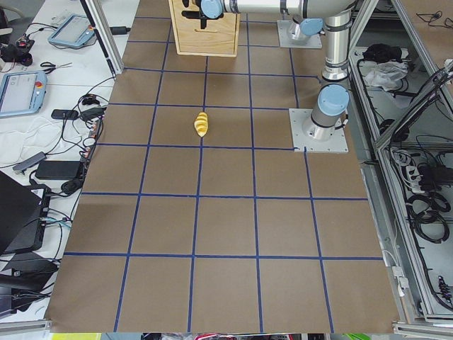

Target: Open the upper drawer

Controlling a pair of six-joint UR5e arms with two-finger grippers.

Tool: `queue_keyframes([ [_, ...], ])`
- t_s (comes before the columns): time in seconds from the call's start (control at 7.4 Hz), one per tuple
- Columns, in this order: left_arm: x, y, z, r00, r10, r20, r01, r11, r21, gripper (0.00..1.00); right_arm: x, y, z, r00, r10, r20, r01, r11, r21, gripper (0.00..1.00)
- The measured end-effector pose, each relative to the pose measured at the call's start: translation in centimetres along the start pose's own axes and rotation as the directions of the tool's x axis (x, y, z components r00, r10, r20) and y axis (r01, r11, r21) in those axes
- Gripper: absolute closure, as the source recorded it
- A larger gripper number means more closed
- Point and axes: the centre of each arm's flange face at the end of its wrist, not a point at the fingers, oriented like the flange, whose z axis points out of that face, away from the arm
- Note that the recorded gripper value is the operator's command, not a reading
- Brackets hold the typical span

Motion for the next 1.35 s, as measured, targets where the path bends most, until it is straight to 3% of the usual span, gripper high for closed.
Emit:
queue_keyframes([
  [1.35, 0.9, 0.5, 2.5, 1.0, 0.017, 0.004, -0.017, 1.0, -0.023, 0.0, 0.0, 0.0, 0.0, 1.0, 0.0, 0.0, 0.0, 1.0, 0.0, 0.0],
])
